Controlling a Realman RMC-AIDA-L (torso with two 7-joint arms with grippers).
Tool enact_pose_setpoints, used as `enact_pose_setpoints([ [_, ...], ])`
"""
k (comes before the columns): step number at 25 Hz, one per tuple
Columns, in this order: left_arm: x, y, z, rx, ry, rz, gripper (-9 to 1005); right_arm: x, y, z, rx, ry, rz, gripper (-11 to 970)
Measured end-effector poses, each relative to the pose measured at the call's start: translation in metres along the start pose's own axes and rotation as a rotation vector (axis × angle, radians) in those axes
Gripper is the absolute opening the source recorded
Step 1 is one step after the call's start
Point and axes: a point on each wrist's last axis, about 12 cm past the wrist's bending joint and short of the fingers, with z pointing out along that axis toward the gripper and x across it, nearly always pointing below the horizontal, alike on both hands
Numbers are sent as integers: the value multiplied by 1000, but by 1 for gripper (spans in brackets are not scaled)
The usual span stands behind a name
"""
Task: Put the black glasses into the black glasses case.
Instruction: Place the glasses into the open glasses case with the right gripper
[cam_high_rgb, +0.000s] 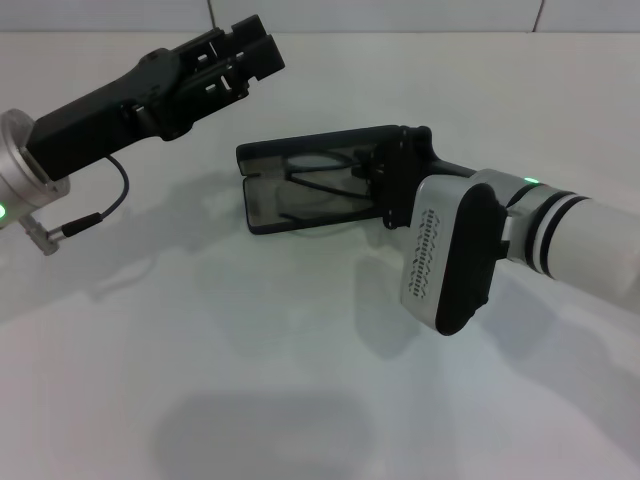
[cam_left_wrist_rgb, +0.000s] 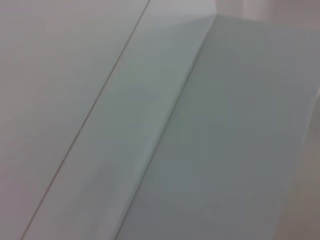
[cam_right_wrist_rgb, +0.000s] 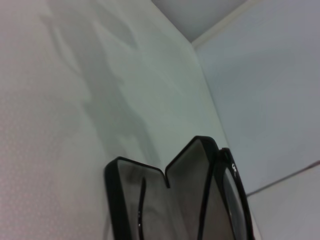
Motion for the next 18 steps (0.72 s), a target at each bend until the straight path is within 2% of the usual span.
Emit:
enact_pose_setpoints([
  [18,1,1,3,-5,-1,7,618,3,1,4,10,25,-22,128],
])
